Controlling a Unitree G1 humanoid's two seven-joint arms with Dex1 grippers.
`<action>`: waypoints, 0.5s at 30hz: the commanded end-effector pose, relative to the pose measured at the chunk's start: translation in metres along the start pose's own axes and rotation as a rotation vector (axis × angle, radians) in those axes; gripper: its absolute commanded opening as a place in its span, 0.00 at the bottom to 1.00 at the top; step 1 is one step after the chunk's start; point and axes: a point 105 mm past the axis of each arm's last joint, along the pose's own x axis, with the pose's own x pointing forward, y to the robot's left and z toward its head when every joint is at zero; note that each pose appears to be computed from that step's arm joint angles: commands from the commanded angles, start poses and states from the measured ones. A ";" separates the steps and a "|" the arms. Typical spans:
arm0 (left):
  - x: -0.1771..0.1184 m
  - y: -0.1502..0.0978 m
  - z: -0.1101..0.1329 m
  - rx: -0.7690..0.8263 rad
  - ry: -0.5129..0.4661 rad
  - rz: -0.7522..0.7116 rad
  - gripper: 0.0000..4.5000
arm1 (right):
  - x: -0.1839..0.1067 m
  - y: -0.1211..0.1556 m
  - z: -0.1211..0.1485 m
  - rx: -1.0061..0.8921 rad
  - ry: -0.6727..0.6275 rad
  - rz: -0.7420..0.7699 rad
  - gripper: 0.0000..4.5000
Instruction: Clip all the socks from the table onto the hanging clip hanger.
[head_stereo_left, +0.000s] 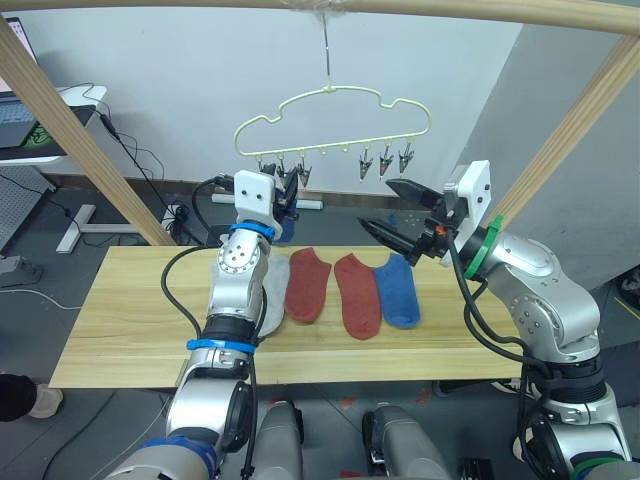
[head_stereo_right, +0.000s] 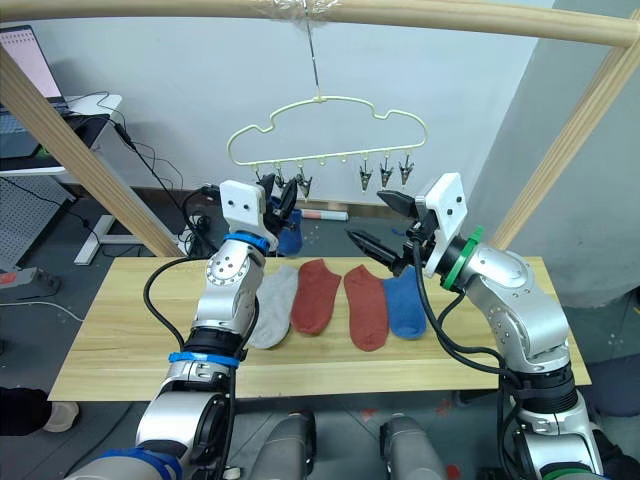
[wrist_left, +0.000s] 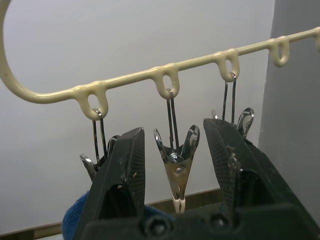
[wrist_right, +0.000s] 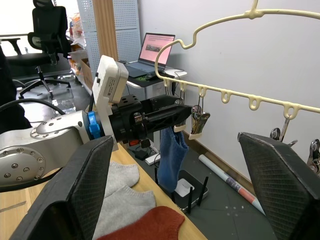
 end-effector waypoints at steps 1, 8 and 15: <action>0.003 0.001 0.014 0.027 -0.055 -0.003 0.46 | 0.000 0.003 0.018 -0.047 -0.056 0.013 0.93; 0.002 0.002 0.013 0.038 -0.054 -0.009 0.10 | 0.000 0.004 0.018 -0.044 -0.057 0.012 0.93; 0.003 0.003 0.014 0.039 -0.053 -0.009 0.00 | 0.000 0.004 0.017 -0.033 -0.057 0.007 0.93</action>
